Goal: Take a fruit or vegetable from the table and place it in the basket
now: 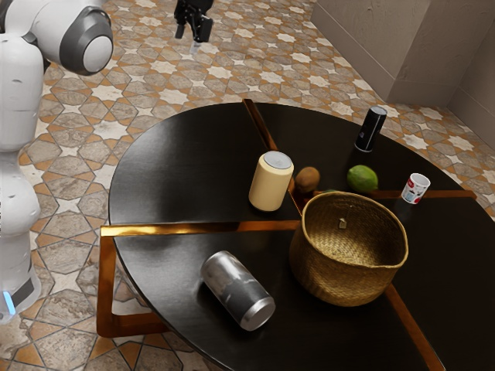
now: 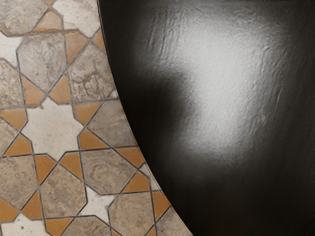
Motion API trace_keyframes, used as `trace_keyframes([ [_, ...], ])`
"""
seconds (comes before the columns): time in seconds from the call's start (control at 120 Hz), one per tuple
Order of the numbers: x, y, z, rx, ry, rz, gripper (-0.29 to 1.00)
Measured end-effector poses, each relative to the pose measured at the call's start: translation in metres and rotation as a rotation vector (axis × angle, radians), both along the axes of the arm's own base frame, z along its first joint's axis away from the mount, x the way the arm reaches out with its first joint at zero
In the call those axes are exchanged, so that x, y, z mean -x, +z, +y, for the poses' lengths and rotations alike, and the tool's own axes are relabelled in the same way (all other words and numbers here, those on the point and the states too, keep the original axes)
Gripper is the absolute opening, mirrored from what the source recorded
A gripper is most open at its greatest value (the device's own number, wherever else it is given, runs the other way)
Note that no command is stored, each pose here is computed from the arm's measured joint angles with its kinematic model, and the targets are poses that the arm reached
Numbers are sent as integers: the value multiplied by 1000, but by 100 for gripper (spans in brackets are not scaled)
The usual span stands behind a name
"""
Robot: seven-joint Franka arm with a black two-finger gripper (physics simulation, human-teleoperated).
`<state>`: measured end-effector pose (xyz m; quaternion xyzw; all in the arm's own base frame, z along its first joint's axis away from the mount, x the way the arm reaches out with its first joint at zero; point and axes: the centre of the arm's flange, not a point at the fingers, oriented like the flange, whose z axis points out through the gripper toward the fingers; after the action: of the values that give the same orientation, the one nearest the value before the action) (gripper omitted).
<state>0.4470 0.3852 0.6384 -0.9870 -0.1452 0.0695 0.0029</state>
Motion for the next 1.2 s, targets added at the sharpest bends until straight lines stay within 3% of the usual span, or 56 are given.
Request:
trace_keyframes([
  [0.183, 27, 4, 26, 58, 56, -63, 70],
  [0.275, 53, 102, -25, -18, 4, -235, 70],
  [0.333, 50, 129, -58, -12, -20, -305, 70],
  [0.383, 29, 126, -72, 40, -37, -353, 70],
  [0.442, -10, 111, -81, 57, -62, -404, 70],
  [0.575, -173, 22, -205, 88, -304, -449, 70],
  [0.658, -245, -48, -239, 103, -356, -473, 70],
  [0.8, -290, -107, -250, 70, -365, -531, 70],
  [0.933, -318, -160, -235, -18, -383, -587, 70],
  [1.083, -330, -156, -225, -107, -414, -684, 70],
  [1.2, -341, -152, -250, -92, -459, -749, 70],
])
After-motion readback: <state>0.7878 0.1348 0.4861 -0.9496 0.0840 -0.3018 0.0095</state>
